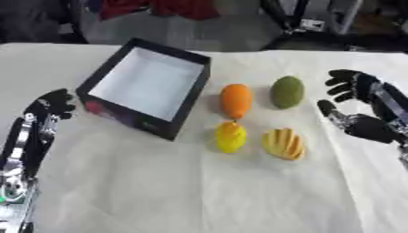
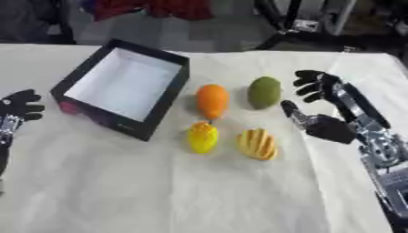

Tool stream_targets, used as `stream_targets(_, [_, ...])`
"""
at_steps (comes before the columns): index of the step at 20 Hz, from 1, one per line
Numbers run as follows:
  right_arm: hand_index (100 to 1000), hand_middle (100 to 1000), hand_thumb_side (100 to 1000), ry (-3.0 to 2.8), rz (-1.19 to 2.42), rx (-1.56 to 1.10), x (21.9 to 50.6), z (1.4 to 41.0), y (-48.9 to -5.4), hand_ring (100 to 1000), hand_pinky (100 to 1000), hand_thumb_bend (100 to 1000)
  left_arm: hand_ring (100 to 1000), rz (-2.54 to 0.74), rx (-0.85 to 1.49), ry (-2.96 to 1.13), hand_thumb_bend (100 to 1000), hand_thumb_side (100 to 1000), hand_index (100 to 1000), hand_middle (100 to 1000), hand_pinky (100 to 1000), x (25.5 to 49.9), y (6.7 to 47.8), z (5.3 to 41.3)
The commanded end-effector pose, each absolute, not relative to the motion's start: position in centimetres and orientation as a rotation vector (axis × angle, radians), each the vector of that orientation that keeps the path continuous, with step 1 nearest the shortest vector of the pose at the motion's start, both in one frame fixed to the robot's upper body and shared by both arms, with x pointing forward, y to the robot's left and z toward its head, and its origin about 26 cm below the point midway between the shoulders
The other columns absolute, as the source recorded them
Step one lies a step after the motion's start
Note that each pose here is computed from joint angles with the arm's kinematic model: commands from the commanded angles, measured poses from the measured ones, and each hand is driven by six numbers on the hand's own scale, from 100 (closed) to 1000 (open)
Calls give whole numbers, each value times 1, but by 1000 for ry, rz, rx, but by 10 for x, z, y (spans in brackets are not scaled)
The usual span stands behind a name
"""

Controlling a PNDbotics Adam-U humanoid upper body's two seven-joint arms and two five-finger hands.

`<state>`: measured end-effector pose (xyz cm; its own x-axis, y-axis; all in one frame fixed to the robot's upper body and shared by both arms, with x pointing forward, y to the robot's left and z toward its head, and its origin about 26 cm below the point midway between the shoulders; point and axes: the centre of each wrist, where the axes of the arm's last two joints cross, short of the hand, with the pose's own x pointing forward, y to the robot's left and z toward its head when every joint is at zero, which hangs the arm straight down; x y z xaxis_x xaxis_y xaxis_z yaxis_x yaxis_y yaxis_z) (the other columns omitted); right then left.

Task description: Pick up objects on the table and place them in the box.

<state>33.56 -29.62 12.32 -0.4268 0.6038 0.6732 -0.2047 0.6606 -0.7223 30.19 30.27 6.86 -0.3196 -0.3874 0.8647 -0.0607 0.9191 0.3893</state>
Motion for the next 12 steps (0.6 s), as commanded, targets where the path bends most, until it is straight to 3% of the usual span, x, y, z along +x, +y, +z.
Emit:
stream_targets(1, [866, 726, 454, -1732, 1044, -342, 346, 131, -302, 722, 695, 327, 722, -357, 330, -1900, 469, 872, 843, 731, 744, 302, 303, 75])
stream_targets(12, [870, 743, 458, -1558, 1273, -367, 367, 120, -297, 729, 715, 332, 721, -362, 321, -1900, 466, 873, 841, 731, 745, 302, 302, 75])
